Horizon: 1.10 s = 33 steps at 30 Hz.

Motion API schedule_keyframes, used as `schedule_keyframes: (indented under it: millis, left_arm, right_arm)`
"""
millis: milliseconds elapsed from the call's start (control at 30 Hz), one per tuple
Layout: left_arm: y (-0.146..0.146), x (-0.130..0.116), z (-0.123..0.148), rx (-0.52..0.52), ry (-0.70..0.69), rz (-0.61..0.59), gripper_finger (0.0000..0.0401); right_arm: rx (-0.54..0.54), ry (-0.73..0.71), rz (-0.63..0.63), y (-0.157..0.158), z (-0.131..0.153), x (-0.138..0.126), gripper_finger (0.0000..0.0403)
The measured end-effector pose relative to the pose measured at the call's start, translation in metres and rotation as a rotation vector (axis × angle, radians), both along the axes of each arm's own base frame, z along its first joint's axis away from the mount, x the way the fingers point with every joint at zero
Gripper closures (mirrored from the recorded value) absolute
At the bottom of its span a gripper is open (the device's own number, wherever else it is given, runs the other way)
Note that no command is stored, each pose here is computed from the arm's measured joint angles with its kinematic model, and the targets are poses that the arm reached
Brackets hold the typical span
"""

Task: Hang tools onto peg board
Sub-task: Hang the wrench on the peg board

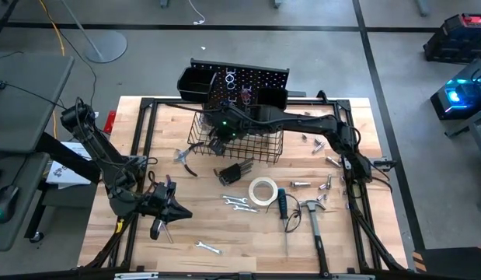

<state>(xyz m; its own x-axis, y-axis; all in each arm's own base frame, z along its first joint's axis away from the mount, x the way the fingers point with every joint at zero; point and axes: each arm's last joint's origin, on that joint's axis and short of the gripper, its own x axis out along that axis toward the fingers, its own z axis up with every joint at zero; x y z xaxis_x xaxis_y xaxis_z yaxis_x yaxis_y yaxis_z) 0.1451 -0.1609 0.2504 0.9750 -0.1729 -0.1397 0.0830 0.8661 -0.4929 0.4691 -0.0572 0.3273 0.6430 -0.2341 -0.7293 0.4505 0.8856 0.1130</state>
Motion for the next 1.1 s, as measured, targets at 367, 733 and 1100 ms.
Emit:
schedule_keyframes:
  millis: [367,733,1100]
  left_arm:
    - [0.001,0.0,-0.003,0.005,0.028,0.004,0.0401]
    - [0.012,0.005,-0.031,0.225,0.26,-0.051,0.04]
    - [-0.003,0.036,-0.057,0.552,0.475,-0.455,0.0305]
  right_arm:
    - [-0.09,0.106,-0.01,0.003,-0.004,-0.007,0.0242]
    - [-0.051,0.233,0.095,0.054,0.037,-0.046,0.0189]
    - [0.05,0.271,0.059,0.183,0.013,-0.069,0.019]
